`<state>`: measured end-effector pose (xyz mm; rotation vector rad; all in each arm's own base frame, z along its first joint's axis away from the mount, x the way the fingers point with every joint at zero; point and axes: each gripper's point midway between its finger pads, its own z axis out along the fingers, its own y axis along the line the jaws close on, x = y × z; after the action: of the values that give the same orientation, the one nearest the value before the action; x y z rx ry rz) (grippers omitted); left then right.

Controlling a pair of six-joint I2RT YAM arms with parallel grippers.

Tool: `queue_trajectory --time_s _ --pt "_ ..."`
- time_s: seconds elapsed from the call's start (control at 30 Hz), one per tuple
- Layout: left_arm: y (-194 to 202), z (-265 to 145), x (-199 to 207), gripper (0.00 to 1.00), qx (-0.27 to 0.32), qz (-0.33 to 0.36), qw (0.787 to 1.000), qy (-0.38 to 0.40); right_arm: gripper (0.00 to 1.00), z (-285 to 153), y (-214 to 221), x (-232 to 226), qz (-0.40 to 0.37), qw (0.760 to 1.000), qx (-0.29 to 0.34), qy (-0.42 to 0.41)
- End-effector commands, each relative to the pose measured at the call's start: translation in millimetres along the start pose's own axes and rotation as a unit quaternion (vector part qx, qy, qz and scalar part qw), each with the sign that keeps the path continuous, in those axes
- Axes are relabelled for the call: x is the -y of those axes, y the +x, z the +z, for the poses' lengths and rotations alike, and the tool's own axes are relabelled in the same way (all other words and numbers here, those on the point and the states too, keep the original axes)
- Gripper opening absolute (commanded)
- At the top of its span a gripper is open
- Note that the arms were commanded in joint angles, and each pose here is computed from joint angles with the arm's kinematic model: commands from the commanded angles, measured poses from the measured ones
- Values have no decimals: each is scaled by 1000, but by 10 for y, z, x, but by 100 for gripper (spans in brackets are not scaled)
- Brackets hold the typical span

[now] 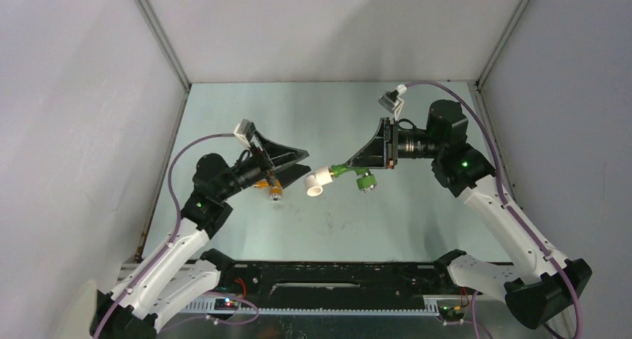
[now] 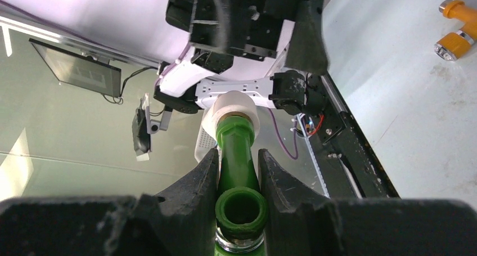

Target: Install the water faucets

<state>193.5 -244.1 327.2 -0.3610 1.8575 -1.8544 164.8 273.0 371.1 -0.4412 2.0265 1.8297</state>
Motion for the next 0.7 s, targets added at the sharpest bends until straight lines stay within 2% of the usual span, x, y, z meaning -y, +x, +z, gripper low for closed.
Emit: queue_trajectory --time_s 0.0,0.23,0.33,0.5,0.67 --pt "235 -147 680 90 -53 -6 991 121 0 -11 -86 -146 -20 1000 11 -22" --pt "437 -87 661 86 -80 -25 992 99 0 -6 -137 -159 -18 999 24 -20" --pt "481 -66 595 81 -85 -32 992 86 0 -3 -144 -161 -16 999 26 -20" --pt "537 -58 576 64 -90 -35 992 86 0 -6 -144 -165 -14 999 26 -19" --pt "556 -28 581 36 -91 -14 992 81 0 -6 -138 -153 -10 999 26 -17"
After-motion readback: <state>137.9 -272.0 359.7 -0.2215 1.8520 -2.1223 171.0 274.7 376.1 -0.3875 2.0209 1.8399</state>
